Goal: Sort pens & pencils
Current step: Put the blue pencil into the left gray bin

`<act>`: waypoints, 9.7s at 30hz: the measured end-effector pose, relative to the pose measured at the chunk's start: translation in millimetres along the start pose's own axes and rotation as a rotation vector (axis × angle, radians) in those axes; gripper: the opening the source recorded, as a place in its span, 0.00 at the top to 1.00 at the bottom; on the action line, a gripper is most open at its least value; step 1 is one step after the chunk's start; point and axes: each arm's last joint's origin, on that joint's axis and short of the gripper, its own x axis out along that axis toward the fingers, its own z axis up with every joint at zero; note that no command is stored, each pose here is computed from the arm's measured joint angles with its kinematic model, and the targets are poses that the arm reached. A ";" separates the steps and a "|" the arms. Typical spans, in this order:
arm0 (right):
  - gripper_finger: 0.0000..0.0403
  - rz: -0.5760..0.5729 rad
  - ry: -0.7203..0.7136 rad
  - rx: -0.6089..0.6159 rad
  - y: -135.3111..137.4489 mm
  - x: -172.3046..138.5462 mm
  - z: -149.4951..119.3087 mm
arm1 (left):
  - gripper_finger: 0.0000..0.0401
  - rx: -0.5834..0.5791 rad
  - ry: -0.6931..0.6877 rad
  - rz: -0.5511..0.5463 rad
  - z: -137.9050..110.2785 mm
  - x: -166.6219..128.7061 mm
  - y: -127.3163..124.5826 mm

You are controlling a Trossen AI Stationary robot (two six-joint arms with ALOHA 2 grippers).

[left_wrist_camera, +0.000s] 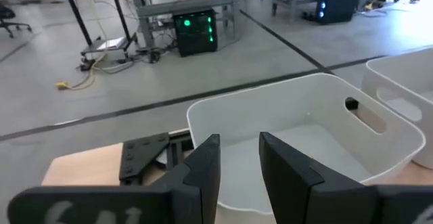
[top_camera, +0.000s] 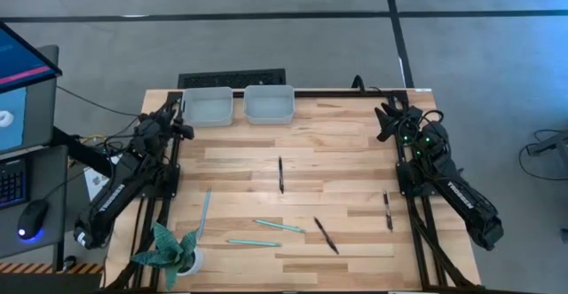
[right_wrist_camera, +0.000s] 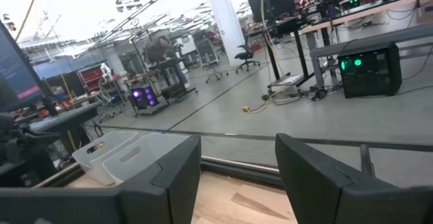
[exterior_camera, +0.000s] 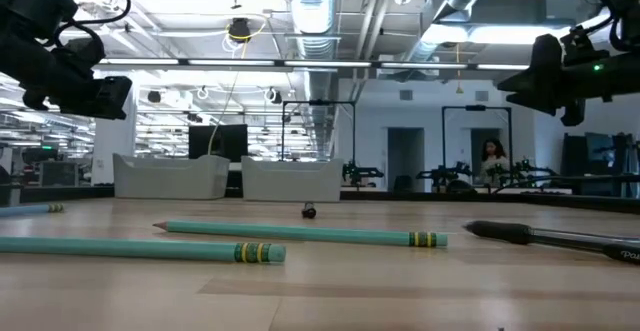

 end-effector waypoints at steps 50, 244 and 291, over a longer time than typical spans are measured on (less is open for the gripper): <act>0.47 -0.006 0.013 0.119 -0.5 0.0 -1.3 | 0.77 -0.112 -0.096 -0.146 10.0 -0.5 -4.3; 0.47 -0.152 -0.041 0.141 -4.8 -0.4 -0.2 | 0.41 -0.129 1.427 0.056 -39.9 -63.6 -182.3; 0.47 -0.152 -0.041 0.139 -4.8 -0.4 -0.1 | 0.41 -0.071 1.376 -0.009 -52.0 -60.5 -175.1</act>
